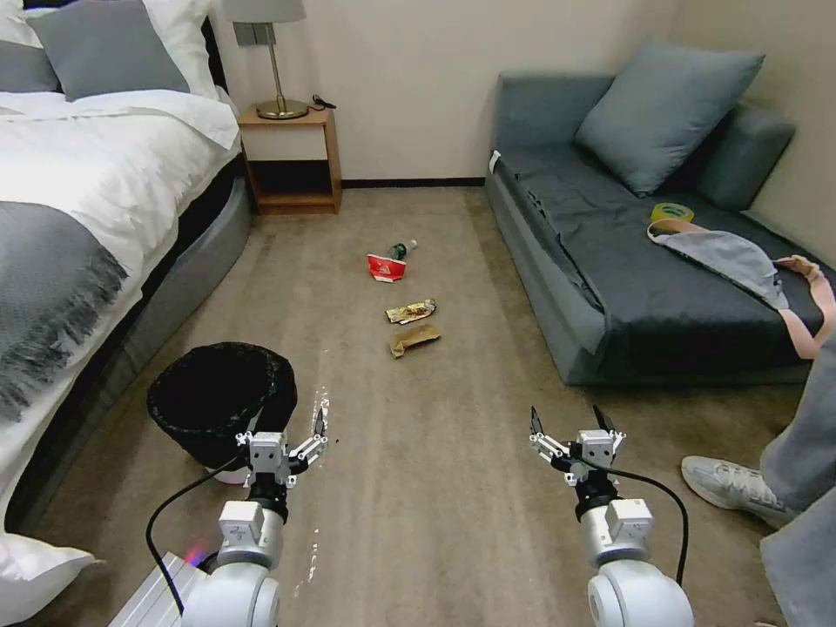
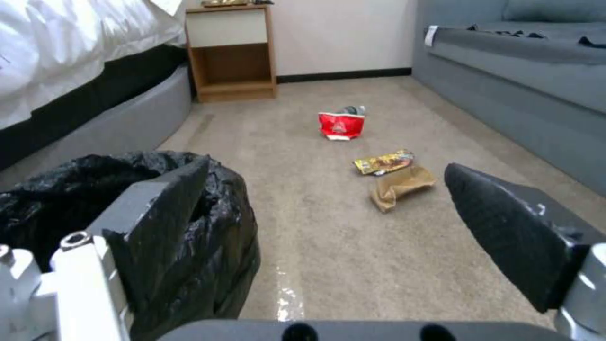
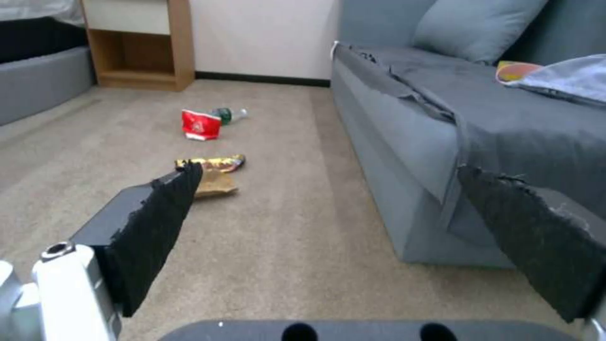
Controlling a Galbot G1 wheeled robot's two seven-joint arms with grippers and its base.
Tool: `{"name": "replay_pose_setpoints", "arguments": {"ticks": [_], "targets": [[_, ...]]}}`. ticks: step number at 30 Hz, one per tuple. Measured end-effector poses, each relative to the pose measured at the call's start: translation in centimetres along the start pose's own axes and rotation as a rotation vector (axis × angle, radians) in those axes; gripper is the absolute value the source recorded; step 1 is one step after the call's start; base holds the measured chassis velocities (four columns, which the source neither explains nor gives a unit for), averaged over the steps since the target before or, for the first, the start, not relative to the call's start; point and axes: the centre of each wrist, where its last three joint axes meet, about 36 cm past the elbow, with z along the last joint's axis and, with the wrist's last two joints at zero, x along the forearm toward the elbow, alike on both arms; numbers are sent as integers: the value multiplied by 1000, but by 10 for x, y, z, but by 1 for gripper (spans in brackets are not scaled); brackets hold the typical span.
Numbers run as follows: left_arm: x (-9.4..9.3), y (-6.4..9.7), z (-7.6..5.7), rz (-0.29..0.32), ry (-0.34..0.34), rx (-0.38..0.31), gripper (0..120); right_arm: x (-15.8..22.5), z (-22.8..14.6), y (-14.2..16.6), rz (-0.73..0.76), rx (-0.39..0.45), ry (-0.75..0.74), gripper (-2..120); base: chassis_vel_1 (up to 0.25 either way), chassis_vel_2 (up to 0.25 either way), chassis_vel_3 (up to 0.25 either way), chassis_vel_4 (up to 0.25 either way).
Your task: Pick up the trash bin, then pick up the garbage on the floor and place it into the trash bin.
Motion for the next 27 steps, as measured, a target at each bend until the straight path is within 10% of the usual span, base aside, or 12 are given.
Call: {"name": "replay_pose_setpoints", "arguments": {"ticks": [27], "targets": [[0,0,0,0,0,0,100,0,0,0,0,0,0,100,0,0,0,0]]}}
